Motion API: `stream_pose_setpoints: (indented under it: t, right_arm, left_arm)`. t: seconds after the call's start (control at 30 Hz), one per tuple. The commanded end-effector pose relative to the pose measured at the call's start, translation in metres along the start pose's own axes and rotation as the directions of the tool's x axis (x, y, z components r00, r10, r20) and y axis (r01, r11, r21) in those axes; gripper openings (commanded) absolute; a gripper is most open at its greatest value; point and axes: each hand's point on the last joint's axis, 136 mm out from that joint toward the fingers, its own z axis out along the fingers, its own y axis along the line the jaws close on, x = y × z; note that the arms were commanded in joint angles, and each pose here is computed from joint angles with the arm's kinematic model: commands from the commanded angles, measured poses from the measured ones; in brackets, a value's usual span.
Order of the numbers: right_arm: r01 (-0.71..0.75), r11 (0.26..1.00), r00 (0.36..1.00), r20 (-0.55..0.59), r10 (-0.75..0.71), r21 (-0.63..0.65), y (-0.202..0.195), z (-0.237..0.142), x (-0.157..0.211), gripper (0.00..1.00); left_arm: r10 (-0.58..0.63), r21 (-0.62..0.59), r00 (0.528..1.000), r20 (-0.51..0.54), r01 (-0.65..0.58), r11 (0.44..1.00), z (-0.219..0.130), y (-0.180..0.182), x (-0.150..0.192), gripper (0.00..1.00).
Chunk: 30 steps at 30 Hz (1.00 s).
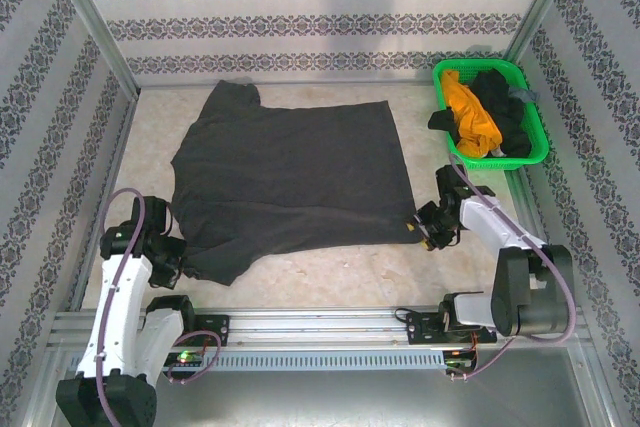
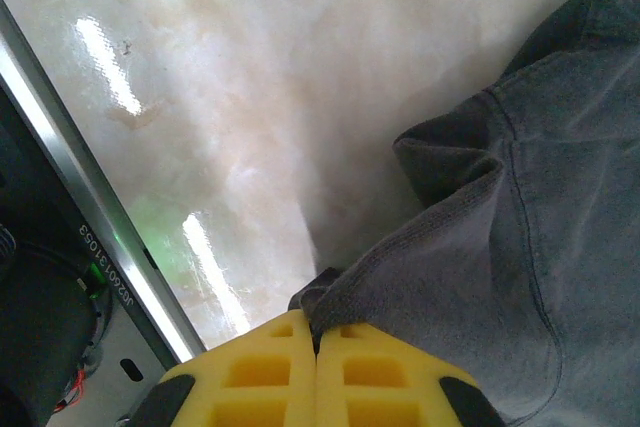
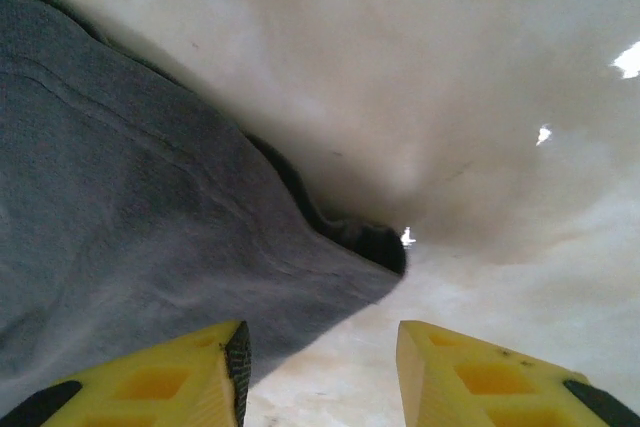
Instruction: Fold and stack the t-shirts
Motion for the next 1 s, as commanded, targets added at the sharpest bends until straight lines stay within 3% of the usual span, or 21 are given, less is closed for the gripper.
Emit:
stream_pose_setpoints:
  t: [0.0,0.17,0.3,0.57,0.67,0.73,0.97]
  right_arm:
    - [-0.086,0.996,0.996,-0.017,0.086,0.007,0.0,0.012,-0.002,0.41]
    - [-0.102,0.991,0.994,-0.033,0.105,0.088,-0.018,0.016,0.002,0.38]
    - [-0.096,0.992,0.995,0.017,0.095,0.08,-0.023,0.008,-0.001,0.39]
    - [-0.095,0.99,0.995,-0.011,0.096,0.105,-0.023,0.022,0.0,0.37]
    - [-0.093,0.991,0.996,-0.005,0.094,0.098,-0.022,0.026,-0.003,0.23]
    - [-0.077,0.994,0.997,-0.007,0.078,0.079,-0.014,0.026,-0.005,0.01]
    - [0.057,0.998,0.994,0.091,-0.061,0.041,0.027,-0.018,-0.017,0.0]
  left_arm:
    - [0.007,-0.012,1.0,0.012,-0.007,1.0,0.0,0.001,-0.002,0.0]
    - [0.008,-0.001,1.0,0.013,-0.008,1.0,-0.002,-0.001,-0.002,0.0]
    - [0.01,0.013,1.0,0.019,-0.01,1.0,-0.003,-0.005,-0.003,0.0]
    - [0.001,0.048,1.0,0.02,-0.002,0.999,0.004,-0.01,-0.003,0.0]
    - [0.002,0.056,1.0,0.031,-0.004,0.998,0.005,-0.011,-0.005,0.0]
    - [0.006,0.096,0.999,0.045,-0.01,0.995,0.003,-0.019,-0.008,0.0]
    - [0.0,0.287,0.994,0.106,-0.03,0.958,-0.022,-0.072,-0.025,0.0]
